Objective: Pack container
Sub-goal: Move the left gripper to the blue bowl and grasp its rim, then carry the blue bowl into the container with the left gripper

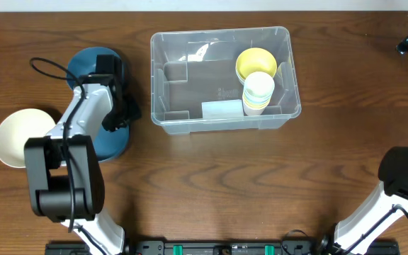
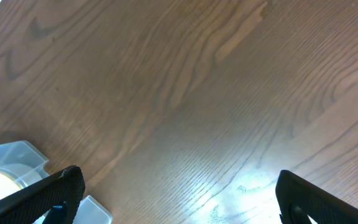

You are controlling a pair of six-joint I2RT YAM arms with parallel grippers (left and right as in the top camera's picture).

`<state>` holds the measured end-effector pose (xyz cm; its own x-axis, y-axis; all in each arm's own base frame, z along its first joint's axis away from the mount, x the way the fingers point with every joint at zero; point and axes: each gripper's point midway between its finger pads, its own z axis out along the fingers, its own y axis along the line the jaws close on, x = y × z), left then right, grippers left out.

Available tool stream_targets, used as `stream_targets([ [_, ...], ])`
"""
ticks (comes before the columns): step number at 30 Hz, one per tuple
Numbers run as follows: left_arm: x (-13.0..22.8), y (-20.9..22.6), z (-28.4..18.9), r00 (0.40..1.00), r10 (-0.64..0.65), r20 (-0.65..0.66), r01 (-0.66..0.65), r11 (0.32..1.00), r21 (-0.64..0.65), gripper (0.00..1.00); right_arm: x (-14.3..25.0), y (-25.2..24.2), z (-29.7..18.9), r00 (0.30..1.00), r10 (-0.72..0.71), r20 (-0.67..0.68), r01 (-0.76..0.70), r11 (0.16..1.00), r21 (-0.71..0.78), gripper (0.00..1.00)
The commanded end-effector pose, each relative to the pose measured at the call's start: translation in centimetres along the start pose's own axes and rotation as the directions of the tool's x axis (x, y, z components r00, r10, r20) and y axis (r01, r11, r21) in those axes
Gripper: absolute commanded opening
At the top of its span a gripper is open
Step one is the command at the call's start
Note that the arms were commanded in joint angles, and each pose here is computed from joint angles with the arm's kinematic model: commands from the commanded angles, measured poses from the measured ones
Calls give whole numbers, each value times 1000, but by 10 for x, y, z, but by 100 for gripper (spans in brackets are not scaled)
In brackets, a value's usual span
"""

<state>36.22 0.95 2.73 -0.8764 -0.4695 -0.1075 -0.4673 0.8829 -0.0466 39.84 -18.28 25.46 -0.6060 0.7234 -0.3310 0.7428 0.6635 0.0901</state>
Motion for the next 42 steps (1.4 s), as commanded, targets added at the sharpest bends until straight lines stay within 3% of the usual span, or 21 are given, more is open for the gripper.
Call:
stream_targets([
  [1, 1, 6, 6, 1000, -1, -9, 0, 1000, -16, 25, -4, -3, -8, 999, 22, 25, -22, 1000, -2, 99],
  [3, -1, 8, 5, 1000, -9, -7, 9, 1000, -15, 12, -4, -3, -8, 999, 22, 24, -22, 1000, -1, 99],
  [6, -4, 14, 3, 1000, -26, -6, 26, 1000, -16, 6, -4, -3, -8, 999, 22, 25, -22, 1000, -2, 99],
  [16, -20, 26, -67, 998, -49, 39, 49, 999, 10, 6, -4, -3, -8, 999, 22, 25, -22, 1000, -2, 99],
  [26, -6, -13, -188, 963, 90, 253, -164, 943, 288, 6, -4, -3, -8, 999, 22, 25, -22, 1000, -2, 99],
  [32, 3, -57, -262, 843, 148, 517, -372, 855, 362, 6, -4, -3, -8, 999, 22, 25, -22, 1000, -2, 99],
  [38, 20, -126, -330, 643, 163, 749, -595, 721, 354, 6, -4, -3, -8, 999, 22, 25, -22, 1000, -2, 99],
  [42, 34, -171, -357, 523, 137, 841, -667, 680, 304, 6, -4, -3, -8, 999, 22, 25, -22, 1000, -2, 99],
])
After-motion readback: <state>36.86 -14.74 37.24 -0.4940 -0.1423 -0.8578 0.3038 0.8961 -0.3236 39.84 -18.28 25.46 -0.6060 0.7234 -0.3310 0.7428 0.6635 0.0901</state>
